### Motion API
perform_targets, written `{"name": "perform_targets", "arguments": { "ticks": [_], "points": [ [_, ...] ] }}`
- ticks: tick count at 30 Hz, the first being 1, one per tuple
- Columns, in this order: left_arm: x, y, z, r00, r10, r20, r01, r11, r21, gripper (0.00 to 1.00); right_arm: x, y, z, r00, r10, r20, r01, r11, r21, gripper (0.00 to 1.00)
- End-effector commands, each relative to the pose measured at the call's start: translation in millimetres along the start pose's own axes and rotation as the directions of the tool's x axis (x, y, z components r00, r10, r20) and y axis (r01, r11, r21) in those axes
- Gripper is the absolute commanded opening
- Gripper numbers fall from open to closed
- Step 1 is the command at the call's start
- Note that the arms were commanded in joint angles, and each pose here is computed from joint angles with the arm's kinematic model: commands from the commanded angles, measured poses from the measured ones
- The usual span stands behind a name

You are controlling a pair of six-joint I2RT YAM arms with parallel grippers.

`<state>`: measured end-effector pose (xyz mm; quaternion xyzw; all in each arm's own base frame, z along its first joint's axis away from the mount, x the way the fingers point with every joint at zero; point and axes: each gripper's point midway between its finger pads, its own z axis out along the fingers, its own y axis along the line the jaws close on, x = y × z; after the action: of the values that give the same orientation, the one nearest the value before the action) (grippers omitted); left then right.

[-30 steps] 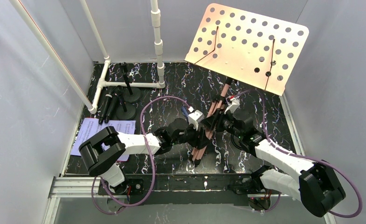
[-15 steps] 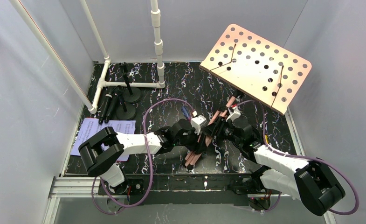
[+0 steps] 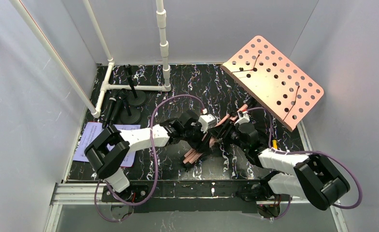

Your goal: Pack up the instrument practice props

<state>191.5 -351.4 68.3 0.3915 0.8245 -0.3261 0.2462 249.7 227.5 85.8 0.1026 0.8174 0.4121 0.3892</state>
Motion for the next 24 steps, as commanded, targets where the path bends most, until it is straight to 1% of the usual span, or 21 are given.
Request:
{"name": "perform_targets", "arguments": {
  "ticks": [1,3,5,9,15,20,24],
  "points": [
    [8,3,-25,0.994,-0.012,-0.113,0.025,0.993,0.119,0.00,-43,-64,1,0.927,-0.340,0.157,0.291,0.918,0.270,0.01],
    [8,10,-25,0.989,0.006,-0.145,0.010,0.994,0.108,0.00,-39,-70,3,0.934,-0.324,0.153,0.273,0.920,0.282,0.01],
    [7,16,-24,0.986,0.052,-0.159,-0.034,0.993,0.109,0.00,-34,-76,5,0.942,-0.307,0.138,0.257,0.921,0.293,0.01],
    [3,25,-24,0.976,0.084,-0.202,-0.056,0.988,0.142,0.00,-25,-89,7,0.957,-0.259,0.132,0.207,0.925,0.318,0.01],
    [0,39,-27,0.950,0.140,-0.279,-0.106,0.986,0.131,0.00,-13,-104,6,0.977,-0.179,0.119,0.126,0.924,0.361,0.01],
    [14,46,-35,0.906,0.135,-0.400,-0.094,0.988,0.122,0.00,0,-111,9,0.992,-0.093,0.090,0.050,0.918,0.393,0.01],
    [29,51,-43,0.871,0.122,-0.476,-0.085,0.992,0.097,0.00,10,-103,12,0.995,-0.051,0.089,0.014,0.925,0.380,0.01]
  ]
}}
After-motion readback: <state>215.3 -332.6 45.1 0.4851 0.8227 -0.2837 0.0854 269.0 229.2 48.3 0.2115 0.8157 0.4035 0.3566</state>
